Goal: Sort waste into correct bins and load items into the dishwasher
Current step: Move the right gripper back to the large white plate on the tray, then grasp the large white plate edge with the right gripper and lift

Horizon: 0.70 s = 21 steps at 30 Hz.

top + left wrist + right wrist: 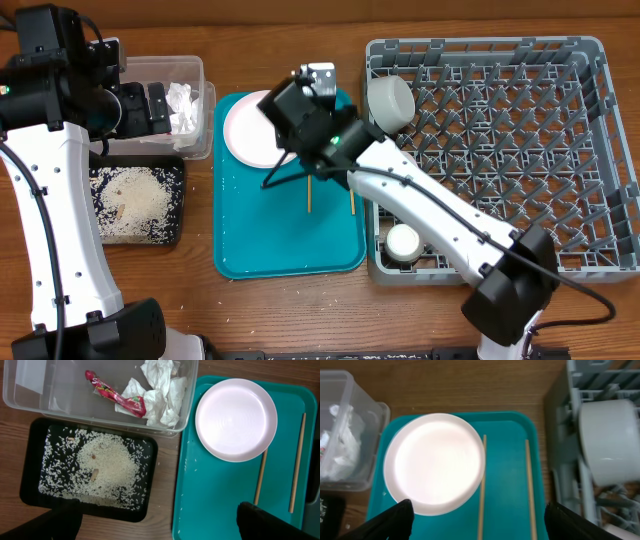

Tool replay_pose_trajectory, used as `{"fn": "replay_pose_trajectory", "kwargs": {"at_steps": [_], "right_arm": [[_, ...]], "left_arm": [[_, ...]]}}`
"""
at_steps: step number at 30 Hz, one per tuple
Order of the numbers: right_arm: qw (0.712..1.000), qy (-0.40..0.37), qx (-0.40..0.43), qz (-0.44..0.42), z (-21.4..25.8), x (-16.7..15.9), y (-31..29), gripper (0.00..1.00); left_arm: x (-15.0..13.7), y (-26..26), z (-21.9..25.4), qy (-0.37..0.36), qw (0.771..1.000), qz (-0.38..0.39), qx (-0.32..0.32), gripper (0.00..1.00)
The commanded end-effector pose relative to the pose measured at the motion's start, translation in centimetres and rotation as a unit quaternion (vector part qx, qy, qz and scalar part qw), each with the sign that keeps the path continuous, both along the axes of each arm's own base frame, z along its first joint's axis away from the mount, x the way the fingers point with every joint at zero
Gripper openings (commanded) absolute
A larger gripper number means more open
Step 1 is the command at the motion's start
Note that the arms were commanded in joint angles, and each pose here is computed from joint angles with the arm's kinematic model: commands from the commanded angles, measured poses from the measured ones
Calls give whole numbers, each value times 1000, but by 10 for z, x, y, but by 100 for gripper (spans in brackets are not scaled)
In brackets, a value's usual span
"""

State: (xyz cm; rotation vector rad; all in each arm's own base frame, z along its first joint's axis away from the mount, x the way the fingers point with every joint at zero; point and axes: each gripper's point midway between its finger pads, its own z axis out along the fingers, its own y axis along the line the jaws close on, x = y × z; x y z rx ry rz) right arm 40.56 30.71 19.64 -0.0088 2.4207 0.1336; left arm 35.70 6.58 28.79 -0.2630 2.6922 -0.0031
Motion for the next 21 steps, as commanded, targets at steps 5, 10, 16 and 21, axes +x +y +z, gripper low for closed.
{"fn": "replay_pose_trajectory", "kwargs": {"at_steps": [5, 10, 16, 21], "right_arm": [[991, 98, 89, 21, -73, 21, 21, 63], [986, 137, 91, -24, -117, 21, 21, 58], [981, 166, 101, -10, -139, 16, 31, 53], [978, 179, 105, -20, -151, 15, 33, 48]], "left_arm": [[1, 0, 7, -11, 1000, 3, 2, 100], [1, 0, 7, -11, 1000, 3, 2, 100], [1, 0, 7, -11, 1000, 2, 2, 100], [1, 0, 7, -11, 1000, 2, 2, 100]]}}
